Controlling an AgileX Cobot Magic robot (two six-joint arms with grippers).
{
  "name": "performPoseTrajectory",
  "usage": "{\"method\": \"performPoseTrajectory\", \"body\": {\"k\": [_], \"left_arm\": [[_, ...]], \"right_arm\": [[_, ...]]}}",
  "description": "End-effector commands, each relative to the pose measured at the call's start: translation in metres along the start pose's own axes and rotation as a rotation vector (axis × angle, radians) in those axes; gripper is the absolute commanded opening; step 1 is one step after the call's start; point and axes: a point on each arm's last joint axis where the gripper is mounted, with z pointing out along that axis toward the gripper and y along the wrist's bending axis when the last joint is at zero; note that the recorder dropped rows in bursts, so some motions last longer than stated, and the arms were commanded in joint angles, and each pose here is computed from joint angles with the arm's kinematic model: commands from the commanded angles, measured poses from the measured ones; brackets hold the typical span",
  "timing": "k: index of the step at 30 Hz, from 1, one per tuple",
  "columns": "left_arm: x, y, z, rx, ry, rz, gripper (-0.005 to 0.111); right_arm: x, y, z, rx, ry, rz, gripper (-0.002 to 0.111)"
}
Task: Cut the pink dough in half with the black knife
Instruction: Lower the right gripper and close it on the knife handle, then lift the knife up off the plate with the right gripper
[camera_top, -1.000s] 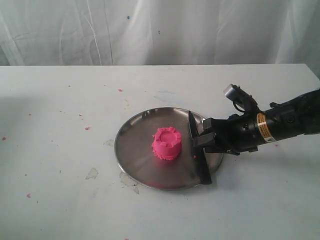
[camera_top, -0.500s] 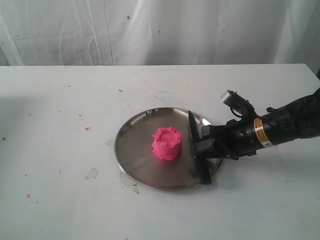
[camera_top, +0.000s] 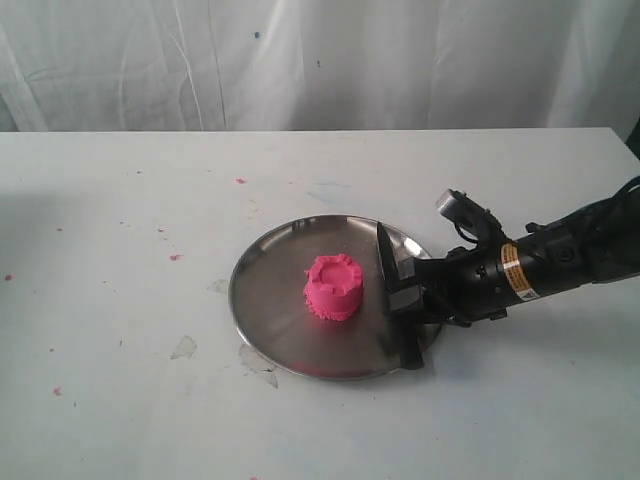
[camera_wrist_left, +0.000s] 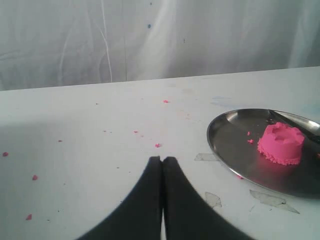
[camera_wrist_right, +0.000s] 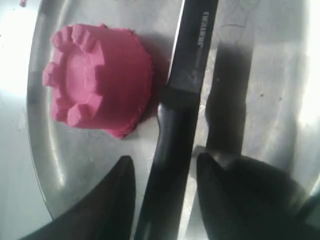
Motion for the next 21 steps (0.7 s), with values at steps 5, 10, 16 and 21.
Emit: {"method": "performPoseTrajectory", "body": {"k": [5,10,16,21], "left_arm": [[0.001,0.0,0.0,0.007,0.006,-0.005,0.0],[0.001,0.0,0.0,0.007,0.006,-0.005,0.0],[0.001,0.0,0.0,0.007,0.006,-0.005,0.0],[0.001,0.0,0.0,0.007,0.006,-0.005,0.0]], "right_arm": [[0.002,0.001,0.002,-0.02,0.021,0.007,0.018],[0.001,0.001,0.001,-0.014,0.017,0.005,0.013],[-0.01,0.006,-0.013,0.074,-0.063,-0.04,0.002],[-0.021,0.023,-0.035,0.116,-0.149,-0.157,0.0]]}}
